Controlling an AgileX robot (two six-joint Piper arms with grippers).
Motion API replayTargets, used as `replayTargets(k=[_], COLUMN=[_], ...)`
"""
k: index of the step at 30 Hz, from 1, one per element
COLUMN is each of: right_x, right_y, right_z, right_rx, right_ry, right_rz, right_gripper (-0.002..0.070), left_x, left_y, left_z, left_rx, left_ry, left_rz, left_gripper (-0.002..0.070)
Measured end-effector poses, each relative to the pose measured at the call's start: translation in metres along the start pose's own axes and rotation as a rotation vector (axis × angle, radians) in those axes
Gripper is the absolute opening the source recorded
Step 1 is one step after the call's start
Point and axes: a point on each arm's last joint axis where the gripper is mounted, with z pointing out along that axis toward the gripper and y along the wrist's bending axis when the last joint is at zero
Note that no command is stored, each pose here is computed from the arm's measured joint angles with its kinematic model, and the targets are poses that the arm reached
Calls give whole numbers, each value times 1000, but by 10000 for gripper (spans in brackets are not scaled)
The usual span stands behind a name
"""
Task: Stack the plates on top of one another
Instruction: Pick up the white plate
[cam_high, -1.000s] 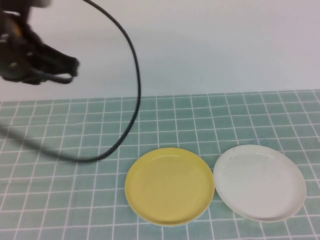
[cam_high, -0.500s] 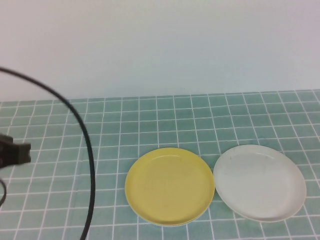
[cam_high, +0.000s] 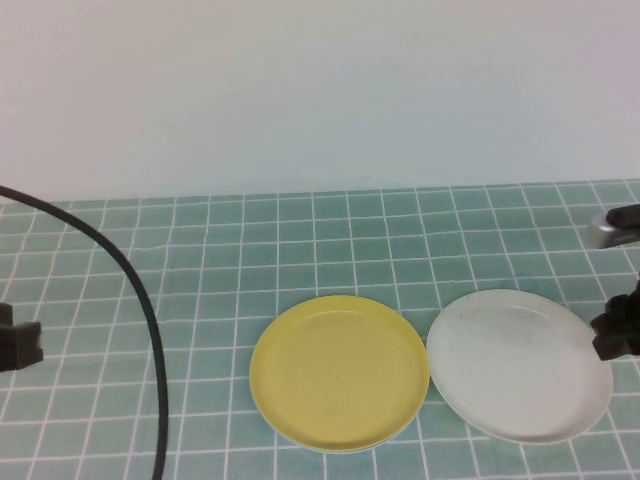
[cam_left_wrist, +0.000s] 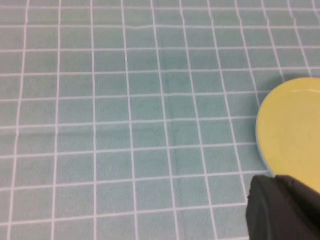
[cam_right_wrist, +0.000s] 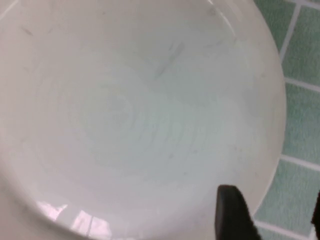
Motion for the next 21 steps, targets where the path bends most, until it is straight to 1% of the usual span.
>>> replayTargets(k=[5,13,15,18,20,21], right_x=[-8,-8,-7,-7,-7,-7], right_y=[-5,-9,-10,-10,-10,-10], right_z=[19,41,44,44,45,45], right_rx=[-8,-20,-22,-22,-23,-23], right_ry=[34,89,95,97,99,99], right_rz=[6,17,18,19,19,22], right_gripper=[337,336,321,234,137,99], left_x=[3,12,16,21,26,29], left_y=[5,14,18,23,27,29], left_z=[-20,-53,-63,-77,-87,-93], left_rx=[15,40,44,39,37,37], left_ry=[-72,-197,-237,-294,-340,-363], left_rz=[-16,-43,-49,-51,-55,-58], left_gripper=[-1,-1,-1,-1,-1,-1])
